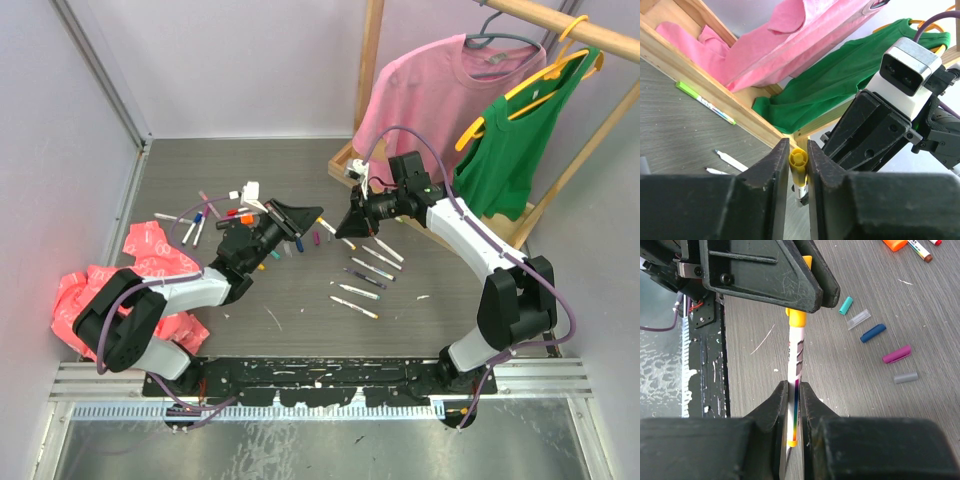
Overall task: Open the pen caps
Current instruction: Open the pen cap from the pen.
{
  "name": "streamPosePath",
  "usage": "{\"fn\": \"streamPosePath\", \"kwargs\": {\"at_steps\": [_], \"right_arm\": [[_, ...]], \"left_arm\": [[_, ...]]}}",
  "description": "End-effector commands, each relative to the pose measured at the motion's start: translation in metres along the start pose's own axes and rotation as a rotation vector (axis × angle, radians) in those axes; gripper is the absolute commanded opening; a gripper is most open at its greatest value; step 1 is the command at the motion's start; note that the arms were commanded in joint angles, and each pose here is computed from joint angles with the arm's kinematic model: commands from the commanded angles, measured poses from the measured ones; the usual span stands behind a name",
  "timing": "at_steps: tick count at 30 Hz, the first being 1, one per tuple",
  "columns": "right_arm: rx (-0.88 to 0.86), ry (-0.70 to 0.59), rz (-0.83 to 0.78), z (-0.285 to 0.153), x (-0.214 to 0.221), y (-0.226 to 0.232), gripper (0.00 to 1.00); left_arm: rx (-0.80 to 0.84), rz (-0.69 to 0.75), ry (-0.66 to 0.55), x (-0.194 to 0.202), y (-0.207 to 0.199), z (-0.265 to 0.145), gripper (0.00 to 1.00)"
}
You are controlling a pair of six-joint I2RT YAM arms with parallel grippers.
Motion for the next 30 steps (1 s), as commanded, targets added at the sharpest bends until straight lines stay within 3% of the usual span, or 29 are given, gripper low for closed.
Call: {"fn": "streamPosePath", "kwargs": {"at_steps": [1,4,7,12,16,22,25,28,30], "right_arm": [[0.012,-0.012,-0.059,0.001,-0.008,-0.001,0.01],[0.014,-0.010,-0.058,0.001,-0.007,-0.002,0.01],[0.009,-0.012,-0.058,0.001,-0.007,-0.001,0.03],[-0.011,-0.023,-0.015,0.005,-0.004,0.001,0.46],[-0.029,-0.012,0.006,0.013,0.000,0.003,0.53],[-0.033,0.015,-0.003,0.020,0.003,0.005,0.39],[-0.038,0.032,0.001,0.022,0.005,0.005,0.20],[-0.040,0.060,0.015,0.025,0.012,0.002,0.02],[-0.038,0.079,0.030,0.028,0.016,-0.002,0.01]], "left_arm": [[0.074,-0.026,0.008,-0.001,-0.021,0.006,0.16],[0.071,-0.029,0.020,0.003,-0.019,0.004,0.04],[0.071,-0.017,0.018,0.002,-0.018,0.003,0.00],[0.093,0.020,0.026,0.004,-0.019,0.001,0.00],[0.125,0.046,0.034,0.005,-0.025,0.002,0.00],[0.127,0.060,0.031,0.001,-0.022,0.006,0.00],[0.139,0.063,0.002,-0.014,-0.022,0.011,0.00],[0.157,0.057,-0.081,-0.054,-0.027,0.019,0.00],[0.160,0.065,-0.160,-0.091,-0.031,0.024,0.00]]}}
Point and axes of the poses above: each gripper's point midway between its finger pads, its own z axis out along the fingers, its own y axis along the line the jaws close on, x = y × z, the point moved 1 cm from there along -z, back along the fingers, and after that the axes turned 8 degrees about -z, right-handed, at the moved point
